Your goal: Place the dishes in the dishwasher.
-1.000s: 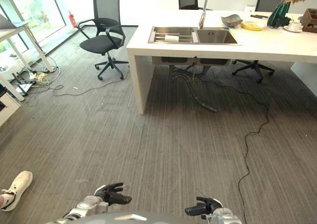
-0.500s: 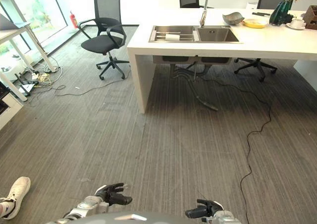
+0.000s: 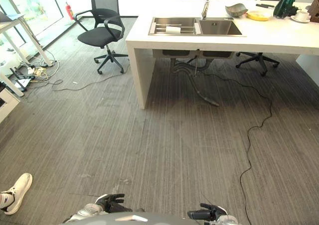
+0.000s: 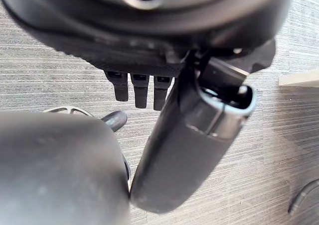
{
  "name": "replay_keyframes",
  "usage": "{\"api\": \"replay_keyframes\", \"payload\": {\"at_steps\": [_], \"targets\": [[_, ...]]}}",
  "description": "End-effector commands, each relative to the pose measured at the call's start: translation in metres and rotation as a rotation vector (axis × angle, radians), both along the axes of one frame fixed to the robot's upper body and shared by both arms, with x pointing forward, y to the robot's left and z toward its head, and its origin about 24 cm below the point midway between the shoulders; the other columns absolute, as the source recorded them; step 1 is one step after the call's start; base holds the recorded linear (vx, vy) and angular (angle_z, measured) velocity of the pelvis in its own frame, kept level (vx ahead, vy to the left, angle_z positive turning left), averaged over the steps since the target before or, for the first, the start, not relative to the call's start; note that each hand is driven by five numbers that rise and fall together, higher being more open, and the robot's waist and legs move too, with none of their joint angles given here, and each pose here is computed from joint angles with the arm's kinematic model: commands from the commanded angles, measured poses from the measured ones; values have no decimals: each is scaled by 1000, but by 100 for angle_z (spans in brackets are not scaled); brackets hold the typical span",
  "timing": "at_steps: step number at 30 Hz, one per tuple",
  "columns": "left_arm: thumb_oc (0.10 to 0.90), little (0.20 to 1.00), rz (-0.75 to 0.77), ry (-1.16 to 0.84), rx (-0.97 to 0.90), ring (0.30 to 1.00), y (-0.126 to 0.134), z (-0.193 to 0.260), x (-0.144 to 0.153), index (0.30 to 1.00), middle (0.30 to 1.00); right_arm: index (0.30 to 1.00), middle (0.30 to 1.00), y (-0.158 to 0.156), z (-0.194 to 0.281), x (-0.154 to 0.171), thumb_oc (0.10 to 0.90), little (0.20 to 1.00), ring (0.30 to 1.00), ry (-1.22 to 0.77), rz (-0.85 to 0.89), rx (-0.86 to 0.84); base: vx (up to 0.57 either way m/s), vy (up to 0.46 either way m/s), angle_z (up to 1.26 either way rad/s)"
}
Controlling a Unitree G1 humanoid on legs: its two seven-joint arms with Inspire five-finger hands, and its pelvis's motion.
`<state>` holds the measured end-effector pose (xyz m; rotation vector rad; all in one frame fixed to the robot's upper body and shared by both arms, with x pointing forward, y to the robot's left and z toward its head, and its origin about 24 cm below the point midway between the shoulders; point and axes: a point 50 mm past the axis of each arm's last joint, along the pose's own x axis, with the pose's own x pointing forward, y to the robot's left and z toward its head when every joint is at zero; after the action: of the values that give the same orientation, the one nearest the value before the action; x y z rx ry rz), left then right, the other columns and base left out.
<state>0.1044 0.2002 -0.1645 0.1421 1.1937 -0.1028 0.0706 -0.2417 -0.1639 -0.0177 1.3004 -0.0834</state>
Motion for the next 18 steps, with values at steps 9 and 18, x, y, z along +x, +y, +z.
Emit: {"api": "replay_keyframes", "payload": {"at_steps": [9, 18], "targets": [[800, 900, 130, -38, -42, 900, -1, 3, 14, 900, 900, 900, 900, -23, 7, 9, 800, 900, 900, -8, -63, -53, 10, -1, -1], [800, 900, 166, -11, -49, 900, -2, 0, 5, 900, 900, 900, 900, -13, 2, -2, 800, 900, 900, 24, -106, -14, 6, -1, -3]]}}
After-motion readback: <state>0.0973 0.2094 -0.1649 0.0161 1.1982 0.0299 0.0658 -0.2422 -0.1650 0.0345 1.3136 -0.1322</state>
